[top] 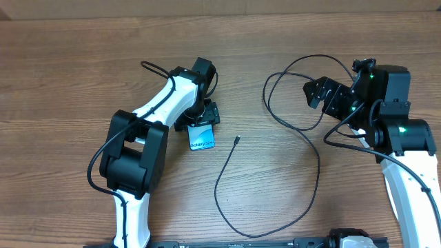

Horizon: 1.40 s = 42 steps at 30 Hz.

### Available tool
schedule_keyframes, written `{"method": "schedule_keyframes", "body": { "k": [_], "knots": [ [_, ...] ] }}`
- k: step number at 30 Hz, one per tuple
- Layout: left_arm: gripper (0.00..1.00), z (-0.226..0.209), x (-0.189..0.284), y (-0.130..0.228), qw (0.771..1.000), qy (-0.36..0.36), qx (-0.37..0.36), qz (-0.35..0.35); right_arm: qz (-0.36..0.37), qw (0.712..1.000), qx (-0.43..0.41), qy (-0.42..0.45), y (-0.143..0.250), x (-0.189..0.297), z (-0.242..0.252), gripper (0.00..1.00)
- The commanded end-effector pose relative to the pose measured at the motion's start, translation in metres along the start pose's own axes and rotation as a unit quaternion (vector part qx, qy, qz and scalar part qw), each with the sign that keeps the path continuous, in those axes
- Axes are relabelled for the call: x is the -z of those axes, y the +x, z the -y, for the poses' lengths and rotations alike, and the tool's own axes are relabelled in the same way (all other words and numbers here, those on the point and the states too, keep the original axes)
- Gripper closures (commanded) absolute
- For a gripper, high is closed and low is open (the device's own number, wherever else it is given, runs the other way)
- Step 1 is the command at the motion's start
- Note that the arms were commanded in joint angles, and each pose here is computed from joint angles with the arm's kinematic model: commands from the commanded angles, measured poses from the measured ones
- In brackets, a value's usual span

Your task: Plug charger to phone and switch on socket

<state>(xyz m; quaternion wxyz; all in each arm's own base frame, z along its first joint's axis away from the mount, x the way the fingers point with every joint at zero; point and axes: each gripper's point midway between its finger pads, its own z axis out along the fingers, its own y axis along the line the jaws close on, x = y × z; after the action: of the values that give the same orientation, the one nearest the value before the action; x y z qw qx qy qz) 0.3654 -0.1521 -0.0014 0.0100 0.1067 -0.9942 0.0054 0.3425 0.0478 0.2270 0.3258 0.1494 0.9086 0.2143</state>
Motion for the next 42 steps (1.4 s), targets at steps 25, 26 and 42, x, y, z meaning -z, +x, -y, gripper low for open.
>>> {"method": "schedule_keyframes", "body": {
  "k": [25, 26, 42],
  "knots": [
    [0.20, -0.010, -0.040, 0.028, 0.999, -0.012, -0.001, -0.046, 0.005, 1.000, 0.001, 0.000, -0.004, 0.001, -0.002, 0.00],
    [0.21, -0.010, -0.040, 0.028, 0.999, -0.012, -0.001, -0.046, 0.005, 1.000, 0.001, 0.000, -0.004, 0.001, -0.002, 0.00],
    [0.25, -0.005, -0.031, 0.020, 0.999, -0.007, 0.000, -0.039, 0.005, 1.000, 0.001, 0.000, -0.004, 0.001, -0.002, 0.00]
  ]
}}
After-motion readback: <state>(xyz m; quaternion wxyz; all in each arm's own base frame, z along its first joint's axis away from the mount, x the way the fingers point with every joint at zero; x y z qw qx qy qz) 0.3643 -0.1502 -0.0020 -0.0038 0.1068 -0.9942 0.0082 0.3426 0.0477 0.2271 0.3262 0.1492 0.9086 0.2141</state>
